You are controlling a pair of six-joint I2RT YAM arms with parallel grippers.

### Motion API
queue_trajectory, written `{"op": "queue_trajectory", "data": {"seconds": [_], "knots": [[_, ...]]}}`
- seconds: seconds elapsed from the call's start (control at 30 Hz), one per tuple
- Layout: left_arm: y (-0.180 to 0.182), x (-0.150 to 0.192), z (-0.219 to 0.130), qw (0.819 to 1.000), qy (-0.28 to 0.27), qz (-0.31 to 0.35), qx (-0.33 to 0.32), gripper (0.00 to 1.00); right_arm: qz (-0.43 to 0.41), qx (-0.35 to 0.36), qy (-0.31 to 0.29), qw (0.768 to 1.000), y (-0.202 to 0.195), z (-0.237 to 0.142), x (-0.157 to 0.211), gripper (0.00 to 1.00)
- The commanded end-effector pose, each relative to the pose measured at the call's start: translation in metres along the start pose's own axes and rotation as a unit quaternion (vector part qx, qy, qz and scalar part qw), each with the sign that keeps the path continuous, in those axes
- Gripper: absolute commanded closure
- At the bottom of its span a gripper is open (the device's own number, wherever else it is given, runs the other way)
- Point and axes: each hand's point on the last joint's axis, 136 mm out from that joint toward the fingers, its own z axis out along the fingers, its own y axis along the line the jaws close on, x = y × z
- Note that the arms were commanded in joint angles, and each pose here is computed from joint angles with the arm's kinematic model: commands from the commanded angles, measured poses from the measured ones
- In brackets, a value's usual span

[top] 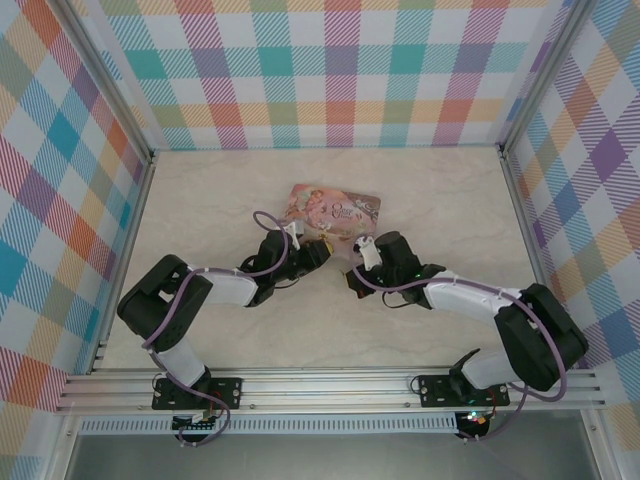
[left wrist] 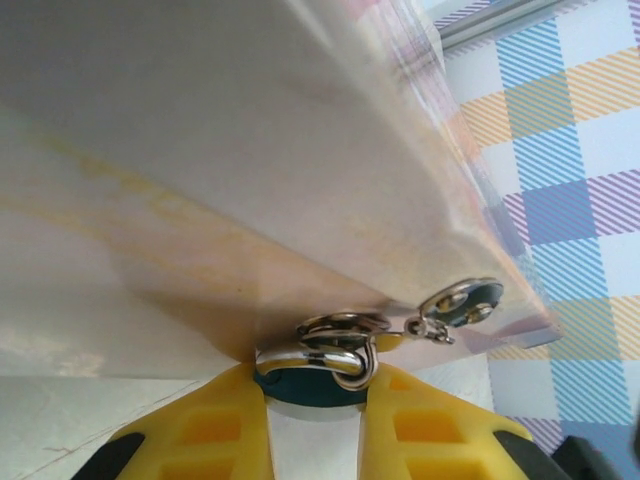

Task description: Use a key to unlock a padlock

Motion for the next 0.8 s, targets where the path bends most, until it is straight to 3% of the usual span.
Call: {"op": "queue_trajectory", "data": {"seconds": [0.0,0.6,0.77], "knots": [[-0.047,-0.011,-0.007,0.998,-0.009,-0.004,0.060,0.85,-0.041,0.017,-0.022,0.999,-0.005,0.007,-0.010,0.97],[-0.045,-0.006,-0.012,0.997,0.005,-0.061,0.038,0.94,-0.136,0.058,-0.089,0.985,-0.007,0.010,-0.040,0.98],[-0.042,-0.005,-0.012,0.996,0.009,-0.082,0.032,0.97,-0.149,0.062,-0.083,0.983,-0.006,0.014,-0.040,0.98]]}}
